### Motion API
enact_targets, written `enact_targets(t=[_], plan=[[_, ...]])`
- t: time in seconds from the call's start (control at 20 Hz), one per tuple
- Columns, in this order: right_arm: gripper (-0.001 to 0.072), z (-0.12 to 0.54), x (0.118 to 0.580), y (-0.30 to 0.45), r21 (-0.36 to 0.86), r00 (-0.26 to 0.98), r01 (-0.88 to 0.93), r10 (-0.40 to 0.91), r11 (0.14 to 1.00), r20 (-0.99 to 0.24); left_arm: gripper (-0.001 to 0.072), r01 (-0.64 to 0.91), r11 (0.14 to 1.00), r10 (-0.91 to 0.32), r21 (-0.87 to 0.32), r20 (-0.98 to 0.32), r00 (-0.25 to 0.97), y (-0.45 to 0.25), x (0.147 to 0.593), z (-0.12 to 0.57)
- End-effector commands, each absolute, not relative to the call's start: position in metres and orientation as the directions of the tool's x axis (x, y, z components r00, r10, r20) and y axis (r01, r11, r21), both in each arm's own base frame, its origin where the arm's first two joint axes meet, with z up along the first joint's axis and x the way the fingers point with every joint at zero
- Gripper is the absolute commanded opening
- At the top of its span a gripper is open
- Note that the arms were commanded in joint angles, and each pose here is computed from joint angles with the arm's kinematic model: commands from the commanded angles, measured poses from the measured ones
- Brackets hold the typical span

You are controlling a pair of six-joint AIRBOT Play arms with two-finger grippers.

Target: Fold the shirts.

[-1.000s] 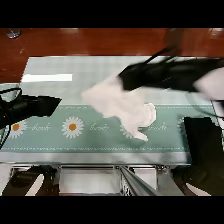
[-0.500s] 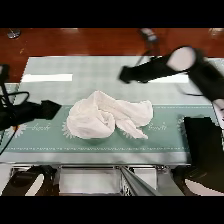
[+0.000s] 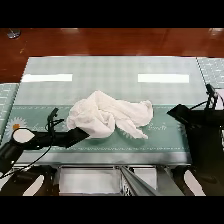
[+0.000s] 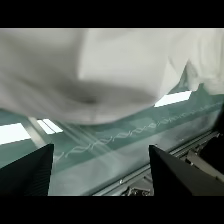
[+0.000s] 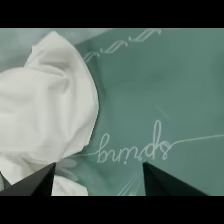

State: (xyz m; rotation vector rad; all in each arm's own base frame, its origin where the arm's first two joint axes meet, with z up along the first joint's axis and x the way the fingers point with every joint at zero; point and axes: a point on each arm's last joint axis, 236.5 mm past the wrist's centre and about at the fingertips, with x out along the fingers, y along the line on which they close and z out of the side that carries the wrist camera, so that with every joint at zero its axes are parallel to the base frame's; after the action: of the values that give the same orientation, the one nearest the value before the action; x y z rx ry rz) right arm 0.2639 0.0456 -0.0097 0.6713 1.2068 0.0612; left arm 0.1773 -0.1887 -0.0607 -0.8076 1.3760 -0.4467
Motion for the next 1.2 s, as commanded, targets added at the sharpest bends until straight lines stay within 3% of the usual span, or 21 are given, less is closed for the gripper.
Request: enact_targets(t=[0.0,0.2,0.25,0.3,0.35,0.75,0.8,0.85,0.9,1.05,1.15], plan=[[0.0614,-0.034,0.235,0.060,0.551,0.330,0.333,0.453,0.765,-0.828,0.0702,-0.195,0.665,-0.657,-0.721,-0.689,0.306,-0.203,0.214,-0.083],[0.0614,-0.054,0.206,0.090,0.556,0.213,0.308,0.514,0.772,-0.831,0.0701,-0.107,0.715,-0.633,-0.691,-0.705,0.320,-0.235,0.248,-0.082],[0.0614,-0.055,0.200,0.107,0.569,0.176,0.274,0.542,0.775,-0.822,0.0637,-0.087,0.717,-0.645,-0.692,-0.705,0.296,-0.242,0.253,-0.081],[0.0614,-0.056,0.197,0.123,0.579,0.148,0.240,0.561,0.779,-0.815,0.0207,-0.075,0.714,-0.657,-0.696,-0.703,0.273,-0.247,0.257,-0.080],[0.0614,-0.060,0.196,0.135,0.581,0.128,0.215,0.567,0.785,-0.814,0.0019,-0.040,0.713,-0.670,-0.700,-0.697,0.255,-0.251,0.262,-0.077],[0.0595,-0.084,0.209,0.224,0.660,0.072,0.220,0.662,0.719,-0.746,0.0019,0.075,0.644,-0.751,-0.761,-0.611,0.251,-0.241,0.293,-0.025],[0.0511,-0.086,0.209,0.234,0.655,0.049,0.195,0.660,0.730,-0.750,0.0019,0.091,0.641,-0.755,-0.762,-0.606,0.250,-0.241,0.294,-0.022],[0.0334,-0.088,0.211,0.241,0.651,0.032,0.177,0.656,0.739,-0.754,0.0019,0.099,0.636,-0.760,-0.765,-0.600,0.248,-0.242,0.296,-0.018],[0.0027,-0.087,0.219,0.245,0.654,0.031,0.147,0.657,0.742,-0.753,0.0019,0.111,0.629,-0.768,-0.770,-0.592,0.244,-0.243,0.296,-0.013],[0.0023,-0.049,0.268,0.241,0.651,0.103,0.026,0.646,0.758,-0.756,0.0019,0.169,0.591,-0.799,-0.789,-0.545,0.253,-0.238,0.310,0.020],[0.0022,0.006,0.315,0.220,0.605,0.196,-0.078,0.607,0.792,-0.770,0.0019,0.234,0.573,-0.803,-0.785,-0.482,0.351,-0.217,0.339,0.073]])
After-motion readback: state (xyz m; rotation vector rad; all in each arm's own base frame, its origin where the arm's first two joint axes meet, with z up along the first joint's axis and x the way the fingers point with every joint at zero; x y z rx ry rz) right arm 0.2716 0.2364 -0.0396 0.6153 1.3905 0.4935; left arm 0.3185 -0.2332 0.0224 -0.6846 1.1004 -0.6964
